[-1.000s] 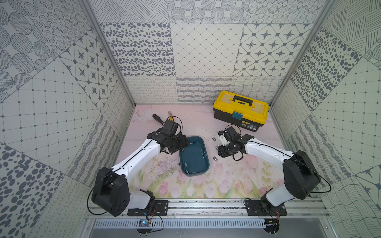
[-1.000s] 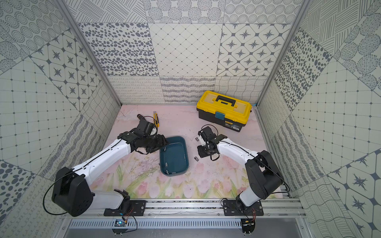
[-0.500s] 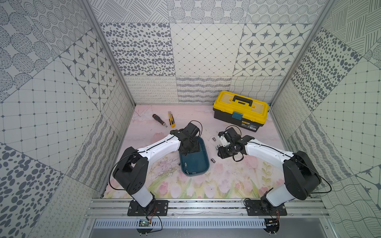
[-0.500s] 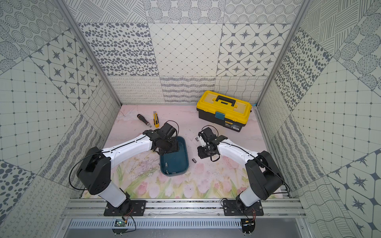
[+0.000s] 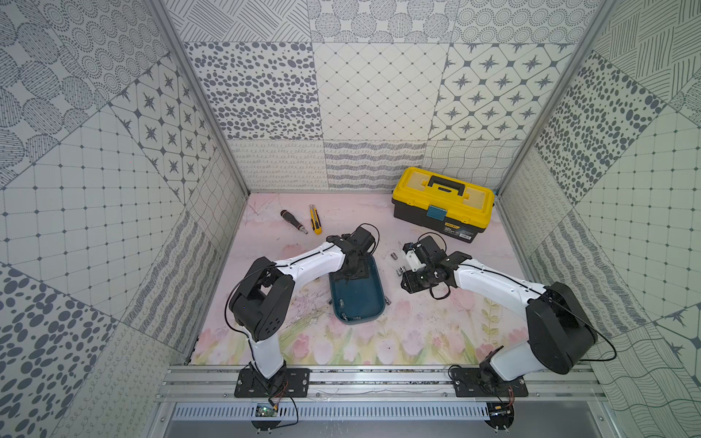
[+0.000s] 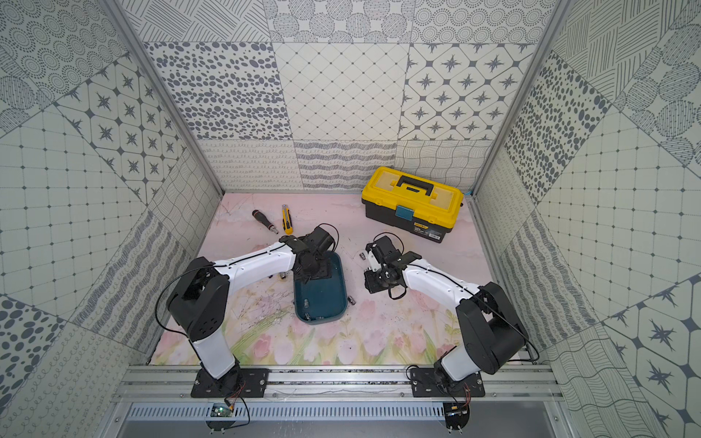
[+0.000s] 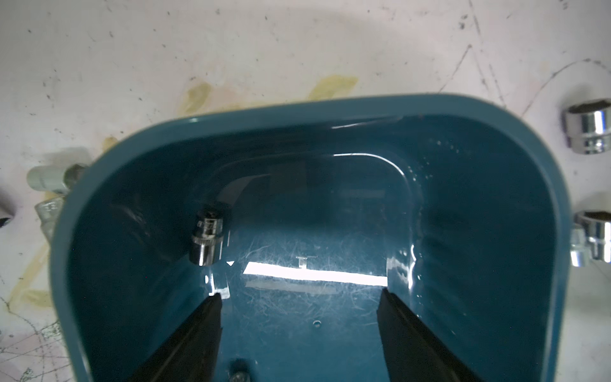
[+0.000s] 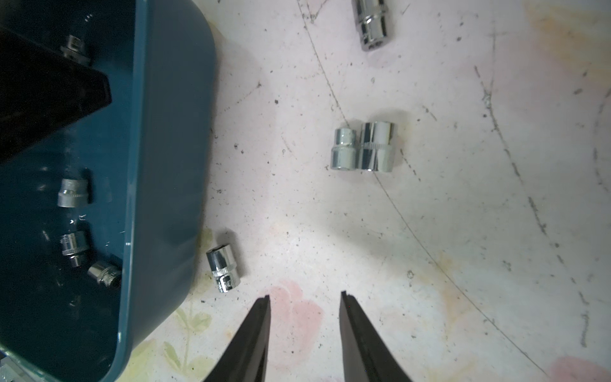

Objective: Take out the socket from the storage box
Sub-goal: Pick up the socket head from the storage box.

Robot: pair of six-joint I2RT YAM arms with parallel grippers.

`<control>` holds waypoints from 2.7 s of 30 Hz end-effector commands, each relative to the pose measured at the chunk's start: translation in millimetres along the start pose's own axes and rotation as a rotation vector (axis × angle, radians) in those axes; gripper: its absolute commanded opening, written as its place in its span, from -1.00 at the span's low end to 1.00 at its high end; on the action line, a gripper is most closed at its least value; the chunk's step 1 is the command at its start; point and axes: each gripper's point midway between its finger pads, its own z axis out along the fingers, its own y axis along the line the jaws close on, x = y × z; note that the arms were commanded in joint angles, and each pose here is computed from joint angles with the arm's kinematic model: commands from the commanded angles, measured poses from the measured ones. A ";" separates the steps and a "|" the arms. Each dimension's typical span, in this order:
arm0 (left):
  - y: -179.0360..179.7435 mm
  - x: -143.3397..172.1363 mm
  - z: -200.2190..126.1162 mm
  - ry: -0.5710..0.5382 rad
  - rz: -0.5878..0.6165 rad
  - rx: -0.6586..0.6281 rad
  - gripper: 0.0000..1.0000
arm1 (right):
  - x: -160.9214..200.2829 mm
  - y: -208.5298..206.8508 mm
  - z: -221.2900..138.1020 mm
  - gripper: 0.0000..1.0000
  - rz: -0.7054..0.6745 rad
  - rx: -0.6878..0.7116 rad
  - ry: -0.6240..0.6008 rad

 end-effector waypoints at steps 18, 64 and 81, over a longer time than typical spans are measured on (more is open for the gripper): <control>13.5 -18.8 28.5 -0.046 0.008 -0.184 0.94 | -10.9 16.1 -10.0 -0.20 -0.002 -0.086 -0.072; 16.9 -15.6 47.9 -0.007 -0.077 -0.101 -0.32 | -6.4 12.1 -7.0 -0.20 -0.004 -0.077 -0.077; 5.2 -19.4 17.1 -0.036 -0.088 0.014 -0.66 | -5.7 10.1 -9.9 -0.21 -0.001 -0.077 -0.083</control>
